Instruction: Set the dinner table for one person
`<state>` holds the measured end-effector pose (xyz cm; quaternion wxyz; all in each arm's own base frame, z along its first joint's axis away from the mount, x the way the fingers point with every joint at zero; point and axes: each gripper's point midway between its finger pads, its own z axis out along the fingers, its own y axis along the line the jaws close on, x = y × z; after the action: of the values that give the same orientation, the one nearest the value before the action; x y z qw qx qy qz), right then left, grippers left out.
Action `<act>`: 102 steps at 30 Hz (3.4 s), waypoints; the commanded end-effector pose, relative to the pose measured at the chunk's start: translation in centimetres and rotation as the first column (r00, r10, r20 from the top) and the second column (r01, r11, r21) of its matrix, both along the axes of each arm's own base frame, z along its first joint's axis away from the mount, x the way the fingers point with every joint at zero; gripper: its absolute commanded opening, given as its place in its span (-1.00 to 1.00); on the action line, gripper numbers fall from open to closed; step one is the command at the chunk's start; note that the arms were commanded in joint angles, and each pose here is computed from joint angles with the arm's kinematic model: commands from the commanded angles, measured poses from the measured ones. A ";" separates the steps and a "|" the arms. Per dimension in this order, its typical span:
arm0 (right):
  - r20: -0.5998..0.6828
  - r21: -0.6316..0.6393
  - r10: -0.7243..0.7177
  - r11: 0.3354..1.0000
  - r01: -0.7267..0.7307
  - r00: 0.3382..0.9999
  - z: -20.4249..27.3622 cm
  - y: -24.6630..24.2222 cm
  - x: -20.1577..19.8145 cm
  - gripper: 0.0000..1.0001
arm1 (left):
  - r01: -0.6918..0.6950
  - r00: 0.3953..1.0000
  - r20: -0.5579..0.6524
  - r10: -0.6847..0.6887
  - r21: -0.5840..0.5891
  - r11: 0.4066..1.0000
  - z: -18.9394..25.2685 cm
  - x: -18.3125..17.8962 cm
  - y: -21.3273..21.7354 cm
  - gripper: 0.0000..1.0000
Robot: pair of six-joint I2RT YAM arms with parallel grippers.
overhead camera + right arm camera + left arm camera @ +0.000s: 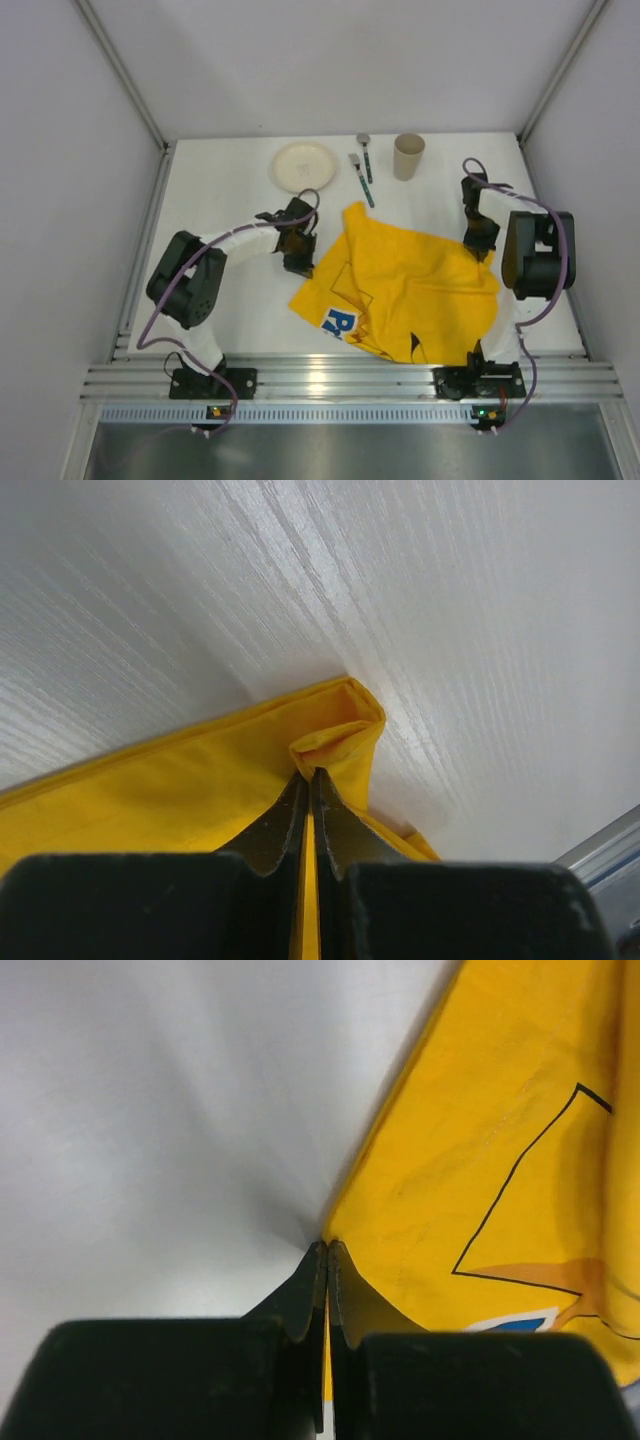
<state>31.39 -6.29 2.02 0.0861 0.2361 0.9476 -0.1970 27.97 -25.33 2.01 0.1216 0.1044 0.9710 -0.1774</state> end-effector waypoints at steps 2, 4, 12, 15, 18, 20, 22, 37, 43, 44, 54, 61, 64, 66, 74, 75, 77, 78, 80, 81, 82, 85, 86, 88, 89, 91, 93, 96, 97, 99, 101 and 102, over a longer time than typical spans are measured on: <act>0.014 0.006 -0.010 1.000 0.010 1.000 -2.1 0.3 2.1 -1.00 | -0.287 0.958 0.052 0.283 0.254 0.924 1.4 -0.7 11.6 -1.00; 0.028 0.005 -0.017 1.000 0.017 0.999 -2.0 0.2 3.3 -1.00 | -0.412 0.911 0.079 0.406 0.252 0.876 2.8 -0.6 15.3 -1.00; 0.100 0.073 -0.006 0.997 -0.002 0.995 -1.8 1.7 10.8 -1.00 | -0.585 0.804 0.092 0.587 0.293 0.756 4.3 -3.6 19.9 -1.00; 0.132 0.105 0.092 0.989 -0.106 0.987 -1.5 5.4 13.3 -1.00 | -0.616 0.780 0.073 0.622 0.261 0.743 4.6 -5.2 19.5 -1.00; 0.147 0.121 0.188 0.971 -0.207 0.971 -1.2 8.4 14.8 -1.00 | -0.633 0.768 0.045 0.638 0.203 0.747 5.7 -5.6 18.5 -1.00; 0.137 0.127 0.227 0.961 -0.245 0.964 -1.8 9.4 15.1 -1.00 | -0.625 0.775 0.020 0.632 0.172 0.761 5.9 -5.5 17.8 -0.90; 0.137 0.138 0.254 0.952 -0.272 0.958 -1.8 10.4 15.3 -1.00 | -0.614 0.784 0.004 0.621 0.151 0.775 5.9 -5.4 17.2 -0.19; 0.286 0.148 0.312 0.920 -0.364 0.906 8.0 12.6 7.9 1.00 | -0.529 0.824 0.261 0.503 0.034 0.848 9.1 8.9 15.1 0.96; 0.258 0.283 0.376 0.851 -0.442 0.890 4.7 17.1 1.4 1.00 | -0.419 0.885 0.197 0.421 -0.054 0.906 5.0 15.7 9.9 0.96; 0.260 0.307 0.377 0.841 -0.446 0.889 4.0 17.4 0.6 0.99 | -0.409 0.888 0.200 0.413 -0.065 0.910 4.9 16.6 9.3 0.96; 0.282 0.526 0.346 0.724 -0.446 0.895 -0.6 20.5 -4.2 0.89 | -0.456 0.883 0.172 0.438 0.088 0.885 0.0 14.8 12.1 0.96; 0.202 0.495 0.348 0.770 -0.402 0.915 -2.5 18.8 -6.0 0.87 | -0.511 0.857 0.207 0.473 0.207 0.835 -0.8 12.3 16.2 0.96; 0.194 0.501 0.345 0.770 -0.395 0.918 -2.5 19.0 -5.9 0.86 | -0.510 0.858 0.202 0.472 0.227 0.830 -1.3 11.7 16.8 0.96; 0.187 0.505 0.349 0.767 -0.395 0.918 -2.5 19.1 -6.1 0.86 | -0.509 0.858 0.205 0.470 0.220 0.833 -1.1 11.9 16.7 0.96; 0.380 0.393 0.403 0.744 -0.540 0.833 6.0 20.6 -2.0 0.84 | -0.567 0.804 0.326 0.497 0.171 0.806 6.1 13.5 17.4 0.96; 0.445 0.372 0.396 0.733 -0.569 0.803 8.4 20.9 -0.8 0.88 | -0.583 0.788 0.350 0.506 0.159 0.797 7.3 13.5 17.7 0.96; 0.578 0.315 0.370 0.721 -0.617 0.727 14.3 21.8 2.8 0.93 | -0.621 0.736 0.413 0.536 0.097 0.778 11.0 13.2 18.2 0.96; 0.604 0.303 0.355 0.726 -0.618 0.713 15.7 21.7 4.3 0.96 | -0.633 0.717 0.427 0.551 0.069 0.771 12.1 13.0 18.2 0.96; 0.695 0.271 0.283 0.749 -0.605 0.661 20.9 20.9 8.5 0.99 | -0.641 0.683 0.461 0.566 0.008 0.767 14.8 12.2 18.4 0.97; 0.673 0.281 0.266 0.771 -0.571 0.690 20.1 20.4 10.4 0.98 | -0.640 0.674 0.468 0.572 -0.016 0.768 15.6 11.9 18.3 0.96; 0.700 0.237 0.239 0.811 -0.535 0.673 22.9 19.2 12.5 0.99 | -0.640 0.671 0.465 0.578 -0.031 0.768 16.0 11.5 18.2 0.96; 0.649 0.192 0.200 0.890 -0.413 0.734 22.7 15.9 18.1 0.90 | -0.625 0.679 0.445 0.584 -0.068 0.778 17.5 10.0 17.7 0.96; 0.642 0.187 0.190 0.901 -0.392 0.743 22.6 15.0 19.5 0.89 | -0.616 0.680 0.444 0.583 -0.087 0.783 18.3 9.4 17.5 0.96; 0.644 0.175 0.182 0.910 -0.375 0.743 22.3 14.6 23.0 0.87 | -0.611 0.687 0.435 0.582 -0.086 0.787 18.6 8.3 17.5 0.97; 0.647 0.175 0.167 0.917 -0.358 0.744 22.0 13.9 23.9 0.86 | -0.611 0.686 0.437 0.581 -0.088 0.787 18.9 7.9 17.6 0.96; 0.647 0.202 0.118 0.926 -0.319 0.753 19.8 13.2 25.5 0.83 | -0.610 0.681 0.441 0.585 -0.101 0.786 19.8 7.1 17.7 0.96; 0.652 0.235 0.063 0.931 -0.280 0.755 18.6 12.1 25.7 0.79 | -0.614 0.676 0.442 0.590 -0.107 0.782 20.3 6.7 17.8 0.97; 0.592 0.262 0.083 0.921 -0.289 0.802 13.4 12.4 26.4 0.76 | -0.629 0.662 0.438 0.608 -0.115 0.768 20.4 6.5 17.9 0.97; 0.588 0.284 0.092 0.907 -0.311 0.804 13.5 13.0 26.7 0.74 | -0.645 0.654 0.431 0.621 -0.110 0.756 20.1 6.4 18.1 0.97; 0.557 0.296 0.120 0.896 -0.331 0.822 11.4 13.5 27.1 0.59 | -0.660 0.660 0.403 0.634 -0.091 0.746 19.8 6.2 18.0 0.96; 0.559 0.297 0.122 0.894 -0.335 0.820 10.7 13.5 27.4 0.42 | -0.655 0.670 0.395 0.628 -0.084 0.751 19.9 6.9 17.5 0.96; 0.563 0.295 0.122 0.894 -0.336 0.817 10.6 13.4 27.4 0.13 | -0.646 0.680 0.396 0.617 -0.077 0.760 19.8 7.1 17.2 0.97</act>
<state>57.85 6.30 9.87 0.2882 0.1879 0.9374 0.0533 34.77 -7.55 21.26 0.3726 -0.1958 0.9048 -0.0652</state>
